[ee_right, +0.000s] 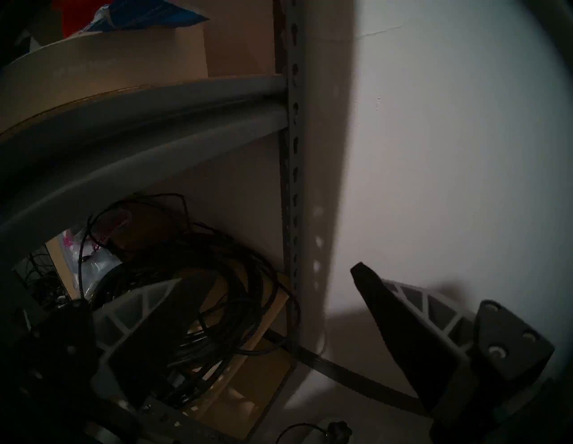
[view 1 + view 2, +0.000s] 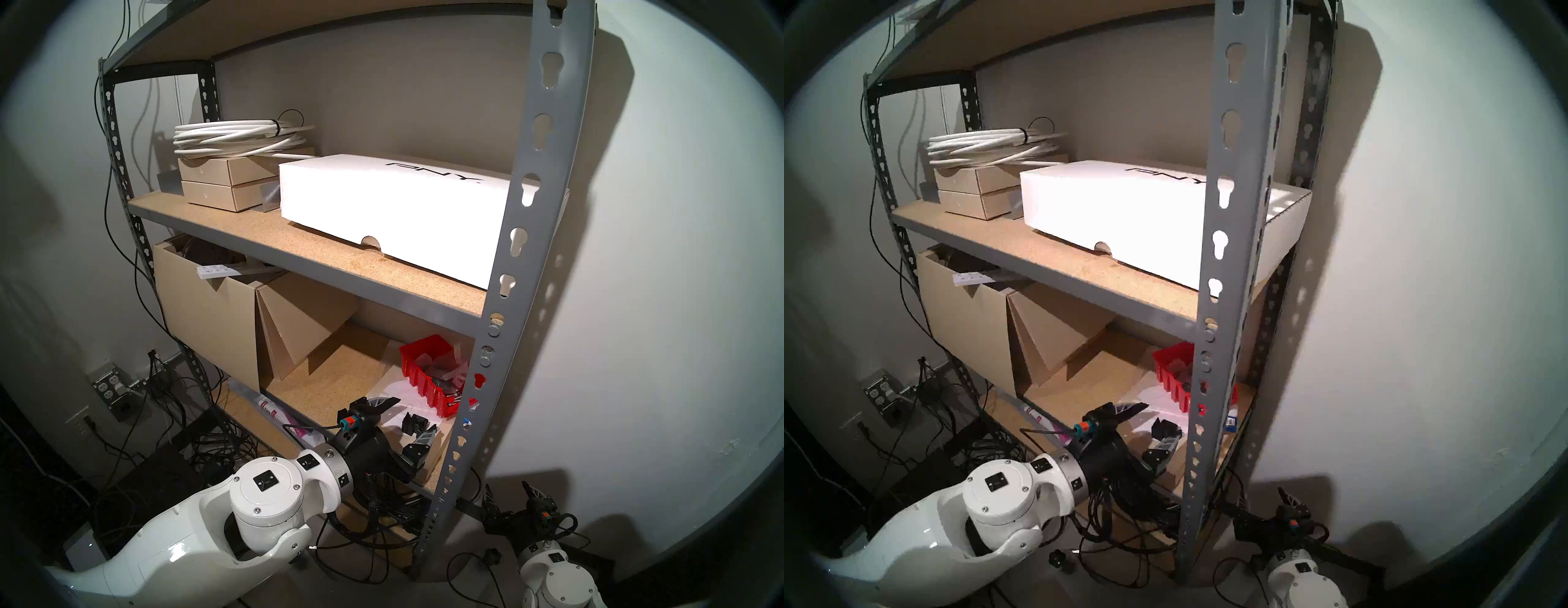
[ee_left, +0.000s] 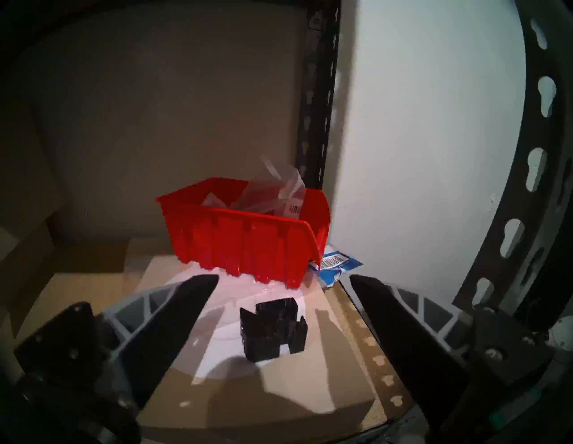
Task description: Organize the rack shelf by putting things into a case
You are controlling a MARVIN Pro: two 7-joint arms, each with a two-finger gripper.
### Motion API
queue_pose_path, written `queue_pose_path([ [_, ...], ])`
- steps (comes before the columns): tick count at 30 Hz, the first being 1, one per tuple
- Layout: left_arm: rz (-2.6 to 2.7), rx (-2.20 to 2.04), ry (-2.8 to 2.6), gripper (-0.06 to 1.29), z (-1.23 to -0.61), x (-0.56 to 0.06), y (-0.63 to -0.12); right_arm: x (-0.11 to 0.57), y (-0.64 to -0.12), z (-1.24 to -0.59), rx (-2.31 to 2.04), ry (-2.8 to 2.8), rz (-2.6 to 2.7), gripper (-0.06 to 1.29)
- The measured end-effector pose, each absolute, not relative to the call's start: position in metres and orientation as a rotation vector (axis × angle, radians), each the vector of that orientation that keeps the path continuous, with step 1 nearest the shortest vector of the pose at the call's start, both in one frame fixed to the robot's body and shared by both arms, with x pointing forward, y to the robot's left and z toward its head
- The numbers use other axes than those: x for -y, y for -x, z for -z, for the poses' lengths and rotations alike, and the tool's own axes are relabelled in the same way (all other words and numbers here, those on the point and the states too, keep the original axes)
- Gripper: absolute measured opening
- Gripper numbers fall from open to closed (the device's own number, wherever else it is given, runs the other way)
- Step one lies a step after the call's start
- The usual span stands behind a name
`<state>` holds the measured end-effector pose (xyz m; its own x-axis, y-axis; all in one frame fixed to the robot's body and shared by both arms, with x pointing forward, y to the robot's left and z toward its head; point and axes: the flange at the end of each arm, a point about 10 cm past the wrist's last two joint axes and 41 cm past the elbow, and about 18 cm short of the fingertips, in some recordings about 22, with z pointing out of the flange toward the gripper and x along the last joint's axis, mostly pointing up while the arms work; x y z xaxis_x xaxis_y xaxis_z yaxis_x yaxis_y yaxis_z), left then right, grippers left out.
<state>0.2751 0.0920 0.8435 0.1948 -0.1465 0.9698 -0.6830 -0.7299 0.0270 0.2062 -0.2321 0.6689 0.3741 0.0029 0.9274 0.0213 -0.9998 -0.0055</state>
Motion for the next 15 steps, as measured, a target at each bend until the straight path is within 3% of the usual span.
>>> queue_pose_path([
  [15,-1.606,0.875,-2.030,1.17,-0.8355,-0.0826,-0.2787,0.2321,-0.2062,-0.6689,0.023,2.590,1.748,1.25],
])
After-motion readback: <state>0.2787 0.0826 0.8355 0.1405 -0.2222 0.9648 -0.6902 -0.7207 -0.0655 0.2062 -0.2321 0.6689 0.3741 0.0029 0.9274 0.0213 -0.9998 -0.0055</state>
